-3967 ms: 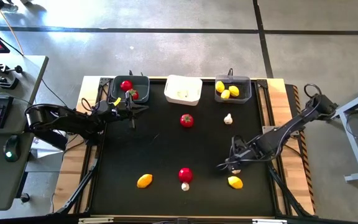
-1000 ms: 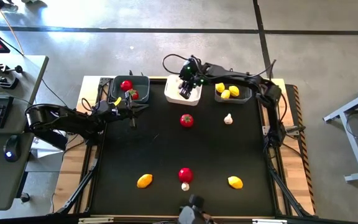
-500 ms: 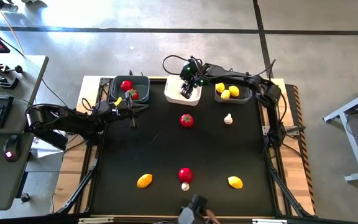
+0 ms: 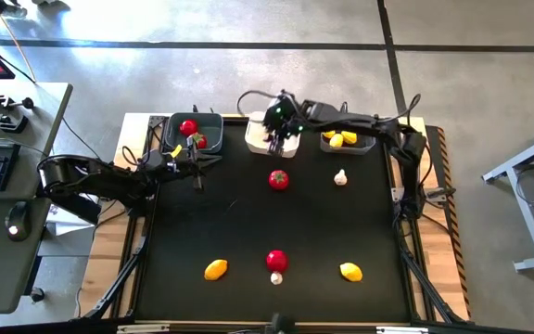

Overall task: Sort produce into baskets
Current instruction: Put the bottom red tomato into the gray bin

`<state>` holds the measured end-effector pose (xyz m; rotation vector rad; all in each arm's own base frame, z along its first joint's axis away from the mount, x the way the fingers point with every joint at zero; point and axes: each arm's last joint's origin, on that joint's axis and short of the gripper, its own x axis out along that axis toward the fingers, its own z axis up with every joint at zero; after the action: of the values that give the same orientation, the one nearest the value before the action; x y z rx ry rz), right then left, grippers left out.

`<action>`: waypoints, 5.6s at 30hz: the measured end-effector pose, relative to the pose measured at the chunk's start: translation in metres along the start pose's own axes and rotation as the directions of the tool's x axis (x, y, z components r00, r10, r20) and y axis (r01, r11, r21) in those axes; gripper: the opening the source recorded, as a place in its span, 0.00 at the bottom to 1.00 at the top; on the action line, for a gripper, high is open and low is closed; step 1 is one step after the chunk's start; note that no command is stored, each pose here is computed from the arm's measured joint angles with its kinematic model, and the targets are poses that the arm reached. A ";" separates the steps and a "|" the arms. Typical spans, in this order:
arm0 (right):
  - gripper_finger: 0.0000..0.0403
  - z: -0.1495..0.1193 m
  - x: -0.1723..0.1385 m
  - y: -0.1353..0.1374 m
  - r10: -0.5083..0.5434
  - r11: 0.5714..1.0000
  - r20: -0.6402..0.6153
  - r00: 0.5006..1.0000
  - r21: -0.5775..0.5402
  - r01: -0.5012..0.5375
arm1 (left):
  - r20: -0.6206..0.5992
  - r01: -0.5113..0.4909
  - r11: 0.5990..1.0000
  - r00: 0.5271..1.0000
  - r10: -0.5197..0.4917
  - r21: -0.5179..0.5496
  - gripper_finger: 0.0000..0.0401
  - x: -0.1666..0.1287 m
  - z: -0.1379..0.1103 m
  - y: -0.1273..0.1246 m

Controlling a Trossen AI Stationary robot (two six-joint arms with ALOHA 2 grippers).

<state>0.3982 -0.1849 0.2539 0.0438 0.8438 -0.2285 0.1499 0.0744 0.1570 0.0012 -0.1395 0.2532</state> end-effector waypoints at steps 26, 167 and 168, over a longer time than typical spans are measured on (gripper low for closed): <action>0.00 -0.044 0.049 0.131 0.166 0.983 0.359 0.919 0.019 -0.185 | -0.053 -0.005 1.000 0.999 0.006 0.013 0.00 0.000 -0.005 0.000; 0.63 -0.055 0.017 0.132 0.610 0.746 0.271 0.745 0.123 -0.655 | -0.265 0.244 0.879 0.954 -0.142 0.410 0.09 0.040 0.000 -0.068; 0.63 -0.055 0.017 0.129 0.612 0.742 0.273 0.743 0.128 -0.658 | -0.286 0.240 0.873 0.950 -0.122 0.425 0.11 0.041 -0.001 -0.072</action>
<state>0.3964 -0.0554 0.1977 0.5056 0.5398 0.3309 0.2075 0.0155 0.1632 0.4499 0.1774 0.0887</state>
